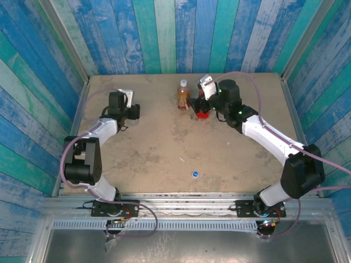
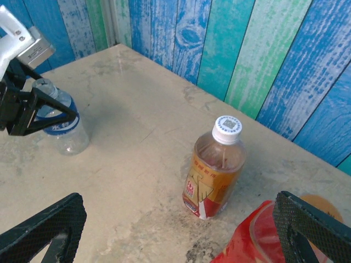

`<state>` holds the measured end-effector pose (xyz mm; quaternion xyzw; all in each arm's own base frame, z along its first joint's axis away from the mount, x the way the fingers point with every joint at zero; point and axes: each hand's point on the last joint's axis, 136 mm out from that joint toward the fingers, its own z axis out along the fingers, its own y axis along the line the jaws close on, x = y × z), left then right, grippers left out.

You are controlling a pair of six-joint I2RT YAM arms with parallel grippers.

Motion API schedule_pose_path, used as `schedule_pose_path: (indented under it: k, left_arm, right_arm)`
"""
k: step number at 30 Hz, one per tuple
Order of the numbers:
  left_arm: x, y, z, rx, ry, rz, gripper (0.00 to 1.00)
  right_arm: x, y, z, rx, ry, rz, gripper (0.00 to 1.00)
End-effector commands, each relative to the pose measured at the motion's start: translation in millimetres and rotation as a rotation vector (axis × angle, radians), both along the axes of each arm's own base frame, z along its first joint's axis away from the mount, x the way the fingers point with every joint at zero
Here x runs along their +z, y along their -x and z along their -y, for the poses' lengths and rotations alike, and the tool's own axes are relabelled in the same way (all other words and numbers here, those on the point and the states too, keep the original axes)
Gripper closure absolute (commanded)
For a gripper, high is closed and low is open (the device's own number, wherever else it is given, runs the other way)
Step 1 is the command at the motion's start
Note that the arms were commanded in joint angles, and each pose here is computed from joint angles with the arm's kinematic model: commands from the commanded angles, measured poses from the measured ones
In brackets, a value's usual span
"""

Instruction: Screw on the bottle caps

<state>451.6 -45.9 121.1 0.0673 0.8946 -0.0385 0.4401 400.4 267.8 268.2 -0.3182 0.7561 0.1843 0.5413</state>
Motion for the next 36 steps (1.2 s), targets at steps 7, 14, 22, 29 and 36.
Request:
schedule_pose_path:
  k: [7, 14, 22, 29, 36]
  left_arm:
    - [-12.0, -1.5, 1.0, -0.017, -0.006, -0.039, 0.34]
    - [3.8, 9.9, 28.9, -0.124, 0.04, 0.006, 0.38]
    - [15.8, 51.2, 118.2, -0.522, 0.071, 0.054, 0.38]
    - [-1.1, 119.6, 203.9, -0.94, 0.094, 0.0, 0.37]
    - [-17.2, 161.2, 236.7, -1.123, 0.103, -0.081, 0.35]
  right_arm:
    - [9.5, 9.4, -4.8, 0.031, 0.004, 0.008, 0.09]
    - [9.8, 13.9, -1.9, 0.023, -0.01, -0.002, 0.09]
    - [2.3, 29.2, 7.3, 0.001, -0.038, -0.036, 0.09]
    - [-17.1, 44.0, 39.6, -0.112, 0.002, -0.041, 0.05]
    - [-18.6, 60.6, 55.4, -0.132, -0.008, 0.033, 0.0]
